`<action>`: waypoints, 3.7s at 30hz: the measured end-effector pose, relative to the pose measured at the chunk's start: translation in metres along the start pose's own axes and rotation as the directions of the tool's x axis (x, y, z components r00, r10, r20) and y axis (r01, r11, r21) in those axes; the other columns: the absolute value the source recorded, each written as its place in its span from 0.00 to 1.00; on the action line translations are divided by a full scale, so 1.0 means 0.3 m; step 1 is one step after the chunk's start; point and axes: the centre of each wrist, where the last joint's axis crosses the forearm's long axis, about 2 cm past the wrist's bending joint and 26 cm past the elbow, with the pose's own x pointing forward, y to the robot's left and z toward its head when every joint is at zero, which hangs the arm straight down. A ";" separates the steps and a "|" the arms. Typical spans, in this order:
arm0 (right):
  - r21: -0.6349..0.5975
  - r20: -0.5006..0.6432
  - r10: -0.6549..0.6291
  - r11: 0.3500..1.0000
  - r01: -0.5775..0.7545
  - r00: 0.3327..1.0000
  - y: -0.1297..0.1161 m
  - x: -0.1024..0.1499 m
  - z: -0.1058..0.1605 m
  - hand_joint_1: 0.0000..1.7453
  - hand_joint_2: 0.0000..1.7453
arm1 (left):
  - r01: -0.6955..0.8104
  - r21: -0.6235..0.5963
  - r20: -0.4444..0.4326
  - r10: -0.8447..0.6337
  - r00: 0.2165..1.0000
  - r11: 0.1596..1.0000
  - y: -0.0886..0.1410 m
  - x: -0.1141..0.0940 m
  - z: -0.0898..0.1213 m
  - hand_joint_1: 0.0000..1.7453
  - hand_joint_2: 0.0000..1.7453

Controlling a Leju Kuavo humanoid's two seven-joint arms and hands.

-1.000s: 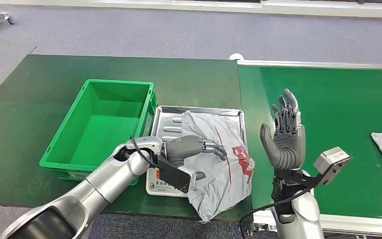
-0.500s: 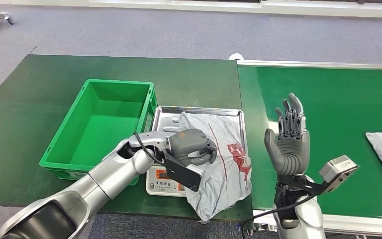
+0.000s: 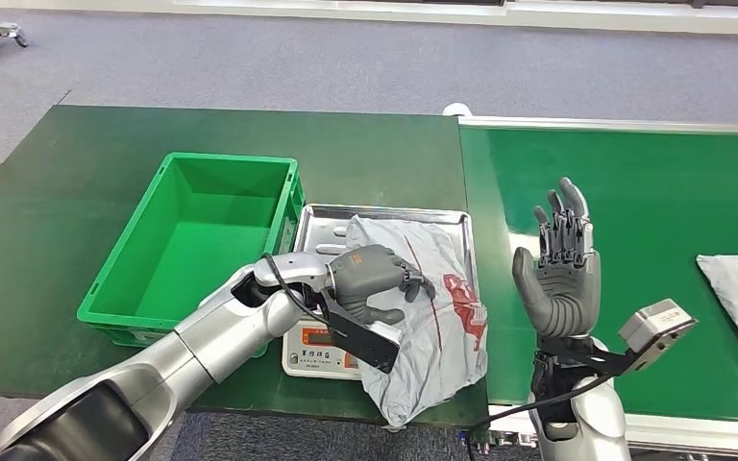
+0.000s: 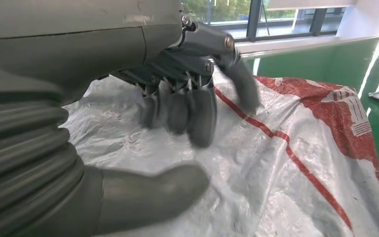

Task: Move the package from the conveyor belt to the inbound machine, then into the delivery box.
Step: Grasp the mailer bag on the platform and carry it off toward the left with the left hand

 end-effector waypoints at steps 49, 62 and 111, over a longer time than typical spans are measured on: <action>-0.023 -0.012 0.016 1.000 -0.016 1.000 -0.022 0.024 0.041 0.00 1.00 | 0.132 0.062 0.001 -0.132 0.991 0.989 -0.166 0.076 -0.081 0.00 1.00; -0.014 -0.001 0.014 1.000 -0.014 1.000 -0.021 0.027 0.013 0.00 1.00 | 0.083 0.011 0.009 -0.083 0.997 0.997 -0.240 0.087 -0.114 0.00 1.00; -0.020 0.010 -0.009 1.000 0.009 1.000 0.002 0.021 0.002 0.00 1.00 | 0.312 0.044 -0.043 -0.310 0.950 0.949 -0.087 0.133 -0.198 1.00 1.00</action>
